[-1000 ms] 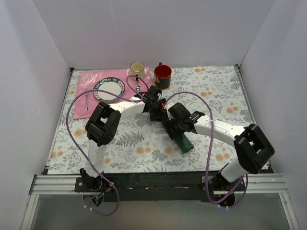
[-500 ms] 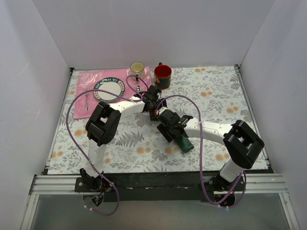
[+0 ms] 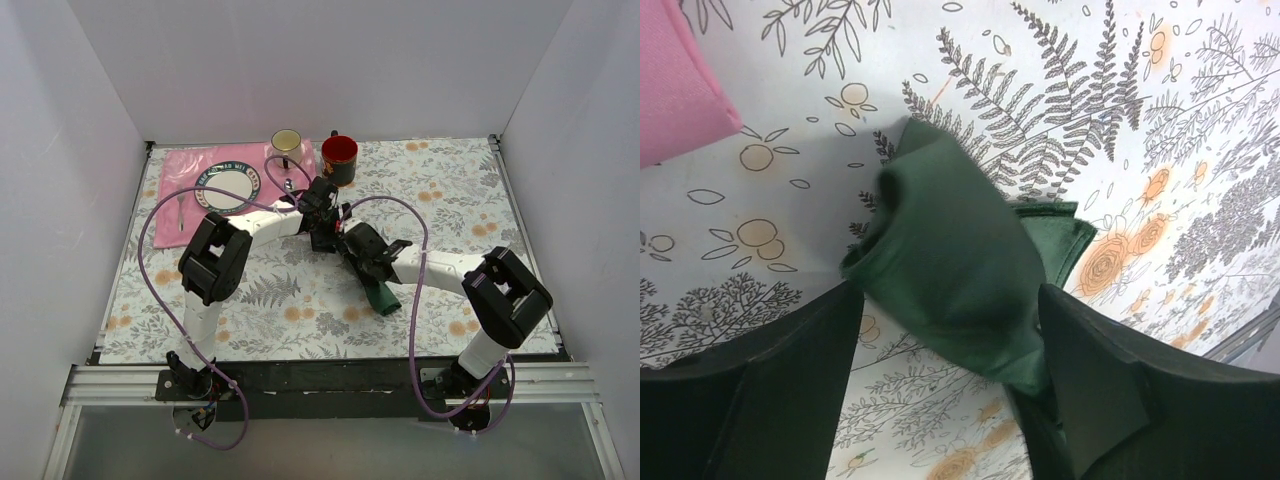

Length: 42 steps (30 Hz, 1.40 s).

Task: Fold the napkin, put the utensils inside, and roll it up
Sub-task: Roll the napkin with the utensil

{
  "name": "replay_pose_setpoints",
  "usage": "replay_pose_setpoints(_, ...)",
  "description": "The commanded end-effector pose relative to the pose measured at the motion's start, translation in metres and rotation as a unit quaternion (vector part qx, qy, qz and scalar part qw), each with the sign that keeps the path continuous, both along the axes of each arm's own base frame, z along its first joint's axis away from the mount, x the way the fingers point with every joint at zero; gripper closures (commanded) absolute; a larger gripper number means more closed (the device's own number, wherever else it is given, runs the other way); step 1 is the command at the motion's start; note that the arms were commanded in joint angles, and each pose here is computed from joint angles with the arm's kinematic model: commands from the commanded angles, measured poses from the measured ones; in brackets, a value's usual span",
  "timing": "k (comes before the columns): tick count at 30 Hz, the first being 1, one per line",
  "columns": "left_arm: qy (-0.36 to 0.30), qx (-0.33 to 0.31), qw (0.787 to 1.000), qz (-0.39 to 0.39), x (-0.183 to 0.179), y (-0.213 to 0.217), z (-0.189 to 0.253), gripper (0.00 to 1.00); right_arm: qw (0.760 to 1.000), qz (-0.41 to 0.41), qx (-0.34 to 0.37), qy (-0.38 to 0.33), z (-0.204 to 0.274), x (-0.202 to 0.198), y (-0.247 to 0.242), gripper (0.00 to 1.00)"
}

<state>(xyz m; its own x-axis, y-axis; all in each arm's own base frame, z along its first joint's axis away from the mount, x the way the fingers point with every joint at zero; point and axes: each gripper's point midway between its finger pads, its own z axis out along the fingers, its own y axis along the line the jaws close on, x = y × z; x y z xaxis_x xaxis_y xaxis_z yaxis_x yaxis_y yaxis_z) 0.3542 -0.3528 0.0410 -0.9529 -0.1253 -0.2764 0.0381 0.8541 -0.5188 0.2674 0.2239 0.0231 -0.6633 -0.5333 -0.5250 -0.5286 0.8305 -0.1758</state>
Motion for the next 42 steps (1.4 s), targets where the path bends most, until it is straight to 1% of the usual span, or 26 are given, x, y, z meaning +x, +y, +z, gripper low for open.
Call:
replay_pose_setpoints(1,-0.033,0.033,0.999,0.016,0.012,0.024,0.022,0.27,0.996,-0.019,0.038,0.076,-0.023,-0.016,-0.011,0.73)
replay_pose_setpoints(3,-0.048,0.032,0.998,0.030,0.021,0.031,0.037,0.24,0.992,-0.010,0.076,0.102,-0.023,-0.021,-0.002,0.75)
replay_pose_setpoints(4,-0.064,0.026,0.997,0.036,0.026,0.033,0.052,0.24,0.989,-0.022,0.093,0.114,-0.025,-0.021,-0.007,0.78)
replay_pose_setpoints(5,-0.070,0.022,0.997,0.040,0.028,0.035,0.059,0.23,0.982,-0.010,0.130,0.133,-0.022,-0.024,0.002,0.80)
replay_pose_setpoints(7,-0.090,0.013,0.995,0.048,0.036,0.039,0.080,0.22,0.975,-0.022,0.161,0.152,-0.025,-0.023,-0.003,0.82)
replay_pose_setpoints(8,-0.096,0.011,0.994,0.049,0.037,0.039,0.086,0.22,0.966,-0.016,0.197,0.168,-0.022,-0.026,0.005,0.82)
replay_pose_setpoints(10,-0.100,0.006,0.994,0.047,0.036,0.039,0.091,0.22,0.955,-0.027,0.232,0.184,-0.022,-0.021,0.001,0.83)
replay_pose_setpoints(11,-0.101,-0.007,0.994,0.041,0.034,0.035,0.096,0.22,0.943,-0.020,0.261,0.206,-0.021,-0.029,0.005,0.83)
replay_pose_setpoints(13,-0.092,-0.020,0.995,0.030,0.028,0.030,0.094,0.23,0.928,-0.036,0.303,0.215,-0.019,-0.022,0.002,0.84)
replay_pose_setpoints(14,-0.085,-0.024,0.996,0.024,0.026,0.027,0.089,0.23,0.914,-0.024,0.331,0.235,-0.016,-0.028,0.007,0.84)
replay_pose_setpoints(16,-0.067,-0.045,0.997,-0.003,0.017,0.014,0.084,0.24,0.897,-0.033,0.364,0.247,-0.016,-0.023,0.004,0.84)
replay_pose_setpoints(17,-0.058,-0.048,0.997,-0.013,0.013,0.009,0.077,0.24,0.884,-0.024,0.386,0.263,-0.012,-0.027,0.006,0.84)
replay_pose_setpoints(18,-0.050,-0.062,0.996,-0.033,0.004,-0.002,0.077,0.24,0.876,-0.025,0.397,0.272,-0.013,-0.030,0.005,0.84)
replay_pose_setpoints(19,-0.047,-0.070,0.996,-0.040,0.001,-0.007,0.076,0.24,0.869,-0.035,0.411,0.273,-0.014,-0.024,0.000,0.84)
replay_pose_setpoints(20,-0.046,-0.081,0.995,-0.047,-0.001,-0.014,0.075,0.24,0.859,-0.027,0.426,0.282,-0.011,-0.027,0.001,0.84)
replay_pose_setpoints(23,-0.040,-0.097,0.993,-0.053,-0.006,-0.029,0.071,0.27,0.846,-0.031,0.442,0.297,-0.013,-0.028,-0.005,0.83)
replay_pose_setpoints(25,-0.037,-0.107,0.992,-0.054,-0.007,-0.034,0.072,0.28,0.842,-0.038,0.447,0.299,-0.014,-0.029,-0.010,0.82)
replay_pose_setpoints(27,-0.047,-0.118,0.991,-0.052,-0.005,-0.038,0.077,0.30,0.841,-0.042,0.449,0.299,-0.016,-0.028,-0.014,0.81)
replay_pose_setpoints(28,-0.052,-0.121,0.990,-0.050,-0.003,-0.038,0.080,0.31,0.841,-0.048,0.448,0.298,-0.017,-0.027,-0.017,0.79)
replay_pose_setpoints(30,-0.057,-0.129,0.989,-0.046,-0.003,-0.039,0.084,0.34,0.844,-0.048,0.443,0.298,-0.019,-0.028,-0.019,0.78)
replay_pose_setpoints(31,-0.063,-0.137,0.987,-0.047,-0.003,-0.040,0.088,0.35,0.846,-0.048,0.442,0.294,-0.019,-0.026,-0.019,0.75)
replay_pose_setpoints(33,-0.063,-0.143,0.987,-0.045,-0.003,-0.041,0.089,0.35,0.850,-0.051,0.437,0.291,-0.019,-0.025,-0.020,0.74)
replay_pose_setpoints(42,-0.046,-0.153,0.986,-0.047,0.005,-0.054,0.064,0.35,0.869,-0.056,0.412,0.269,-0.014,-0.018,-0.027,0.66)
